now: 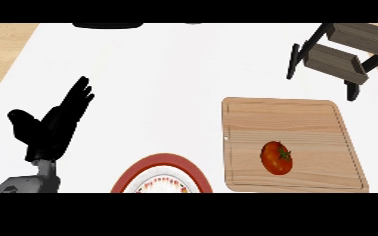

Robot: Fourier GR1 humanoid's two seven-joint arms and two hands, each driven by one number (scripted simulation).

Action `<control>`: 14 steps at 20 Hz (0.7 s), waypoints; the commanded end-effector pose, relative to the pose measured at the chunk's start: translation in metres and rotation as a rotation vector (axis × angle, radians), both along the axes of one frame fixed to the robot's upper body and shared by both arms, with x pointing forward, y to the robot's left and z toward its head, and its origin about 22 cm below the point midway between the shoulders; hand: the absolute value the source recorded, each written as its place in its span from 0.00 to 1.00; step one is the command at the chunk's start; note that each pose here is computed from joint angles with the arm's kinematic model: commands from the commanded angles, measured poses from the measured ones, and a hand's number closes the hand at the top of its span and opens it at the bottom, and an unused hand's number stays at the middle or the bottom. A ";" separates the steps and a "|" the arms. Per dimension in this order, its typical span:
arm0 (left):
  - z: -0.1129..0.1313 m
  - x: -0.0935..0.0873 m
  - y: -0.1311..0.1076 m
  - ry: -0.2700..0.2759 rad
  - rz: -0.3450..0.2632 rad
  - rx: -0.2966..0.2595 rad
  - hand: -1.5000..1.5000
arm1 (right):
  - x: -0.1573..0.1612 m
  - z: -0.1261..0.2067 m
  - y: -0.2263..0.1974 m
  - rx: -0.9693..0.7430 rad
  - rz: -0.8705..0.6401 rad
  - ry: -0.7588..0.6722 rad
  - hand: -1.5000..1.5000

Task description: Pick the pear from the cutting board and place it in the tiered basket

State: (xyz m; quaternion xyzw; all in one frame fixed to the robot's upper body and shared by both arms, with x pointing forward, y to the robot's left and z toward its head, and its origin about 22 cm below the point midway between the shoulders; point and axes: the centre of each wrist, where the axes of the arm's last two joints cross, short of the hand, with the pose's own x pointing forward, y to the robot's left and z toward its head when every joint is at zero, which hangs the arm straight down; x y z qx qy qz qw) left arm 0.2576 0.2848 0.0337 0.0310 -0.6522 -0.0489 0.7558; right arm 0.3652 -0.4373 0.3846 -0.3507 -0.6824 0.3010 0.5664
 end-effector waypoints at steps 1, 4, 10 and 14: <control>-0.005 -0.010 -0.003 -0.018 -0.003 0.004 0.50 | 0.014 -0.012 0.009 -0.031 -0.015 -0.016 1.00; -0.013 0.001 -0.006 0.003 0.005 -0.005 0.50 | 0.014 -0.025 0.004 -0.021 -0.053 -0.040 1.00; 0.014 0.003 0.001 -0.002 0.000 -0.007 0.50 | 0.042 -0.053 0.029 -0.048 -0.085 -0.118 1.00; 0.015 0.005 0.002 -0.006 -0.014 -0.005 0.50 | 0.048 -0.055 0.030 0.119 -0.091 -0.196 1.00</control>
